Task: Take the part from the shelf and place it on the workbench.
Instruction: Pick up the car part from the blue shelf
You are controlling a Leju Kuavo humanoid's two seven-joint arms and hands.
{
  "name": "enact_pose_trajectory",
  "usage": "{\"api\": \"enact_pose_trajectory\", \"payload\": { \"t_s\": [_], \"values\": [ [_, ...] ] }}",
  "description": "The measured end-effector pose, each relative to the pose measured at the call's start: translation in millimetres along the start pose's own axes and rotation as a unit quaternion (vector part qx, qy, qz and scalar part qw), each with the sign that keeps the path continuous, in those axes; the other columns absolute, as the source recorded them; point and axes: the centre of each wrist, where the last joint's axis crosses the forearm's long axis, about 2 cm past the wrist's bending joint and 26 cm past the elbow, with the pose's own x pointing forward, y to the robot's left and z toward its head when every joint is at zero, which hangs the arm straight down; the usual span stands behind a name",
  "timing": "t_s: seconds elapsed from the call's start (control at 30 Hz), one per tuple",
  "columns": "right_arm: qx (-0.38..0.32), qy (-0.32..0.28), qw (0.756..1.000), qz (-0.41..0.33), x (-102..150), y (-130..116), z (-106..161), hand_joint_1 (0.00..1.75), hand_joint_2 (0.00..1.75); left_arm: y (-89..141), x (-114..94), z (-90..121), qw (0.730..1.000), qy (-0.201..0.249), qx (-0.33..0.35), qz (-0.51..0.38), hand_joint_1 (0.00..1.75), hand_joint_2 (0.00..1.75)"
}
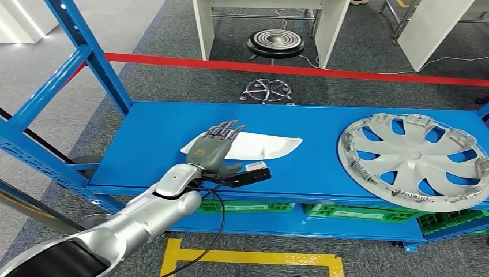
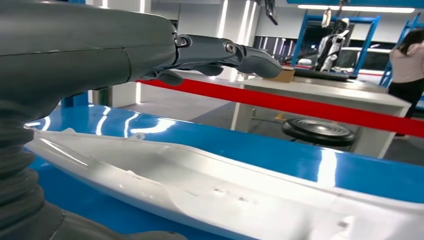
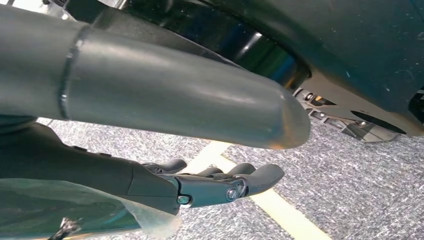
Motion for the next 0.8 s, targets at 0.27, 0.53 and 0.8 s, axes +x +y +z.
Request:
{"api": "enact_pose_trajectory", "payload": {
  "t_s": [0.27,0.53,0.8],
  "values": [
    [0.000,0.001,1.000,-0.001,0.2,-0.2,0.0,0.00,0.00,-2.4,-7.9,1.1,0.999,0.013,-0.039,-0.003,0.00,1.75],
    [0.001,0.001,1.000,-0.004,-0.3,-0.1,0.0,0.00,0.00,-4.5,-14.5,2.5,0.996,0.037,-0.084,-0.017,0.00,1.75],
    [0.003,-0.003,1.000,-0.004,-0.7,-0.2,-0.1,0.00,0.00,-2.7,-15.2,0.1,0.991,0.054,-0.090,-0.087,1.31,1.75]
  ]
}}
